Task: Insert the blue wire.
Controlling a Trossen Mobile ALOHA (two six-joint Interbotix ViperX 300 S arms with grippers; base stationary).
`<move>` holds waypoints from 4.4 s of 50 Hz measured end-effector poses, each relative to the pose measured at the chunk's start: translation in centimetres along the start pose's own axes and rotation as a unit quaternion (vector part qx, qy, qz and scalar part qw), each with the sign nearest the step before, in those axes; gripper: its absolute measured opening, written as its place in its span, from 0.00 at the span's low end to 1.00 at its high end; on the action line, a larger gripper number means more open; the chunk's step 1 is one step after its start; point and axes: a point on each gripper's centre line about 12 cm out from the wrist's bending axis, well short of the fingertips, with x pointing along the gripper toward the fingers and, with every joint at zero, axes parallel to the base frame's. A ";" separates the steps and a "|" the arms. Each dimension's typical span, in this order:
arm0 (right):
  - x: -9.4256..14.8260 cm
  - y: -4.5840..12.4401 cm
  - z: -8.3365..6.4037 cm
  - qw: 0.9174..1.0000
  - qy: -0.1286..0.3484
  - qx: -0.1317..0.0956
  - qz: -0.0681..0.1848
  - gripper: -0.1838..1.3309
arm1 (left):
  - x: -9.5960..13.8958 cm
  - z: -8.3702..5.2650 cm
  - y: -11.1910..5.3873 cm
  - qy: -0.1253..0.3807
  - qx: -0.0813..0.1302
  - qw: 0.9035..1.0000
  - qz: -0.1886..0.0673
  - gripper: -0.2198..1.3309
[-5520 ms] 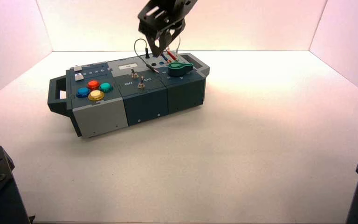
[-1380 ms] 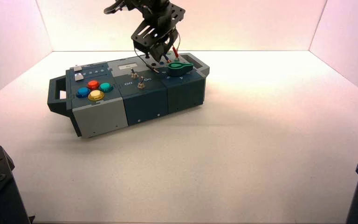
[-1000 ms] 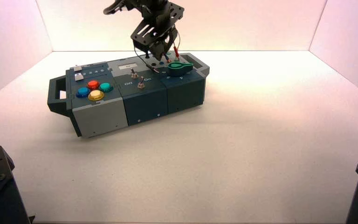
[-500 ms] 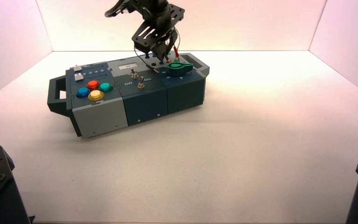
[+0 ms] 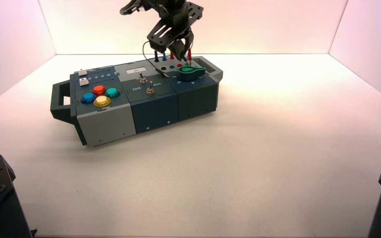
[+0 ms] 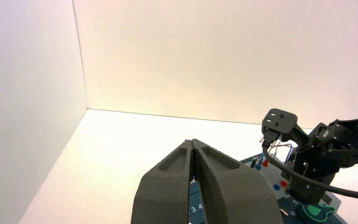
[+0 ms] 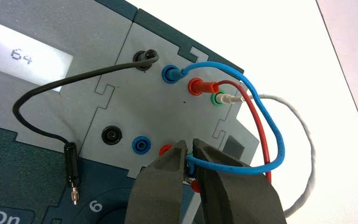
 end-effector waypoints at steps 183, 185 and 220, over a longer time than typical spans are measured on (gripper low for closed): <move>-0.8 1.2 2.1 0.992 -0.023 0.087 0.083 0.12 | -0.6 0.4 0.0 -0.012 0.002 1.000 -0.001 0.04; -0.7 1.2 2.1 0.993 -0.023 0.087 0.083 0.12 | -0.6 0.4 0.0 -0.012 0.002 1.000 -0.001 0.04; -0.4 1.1 2.1 0.993 -0.023 0.084 0.079 0.12 | -0.7 0.4 0.0 -0.013 0.002 1.000 -0.001 0.04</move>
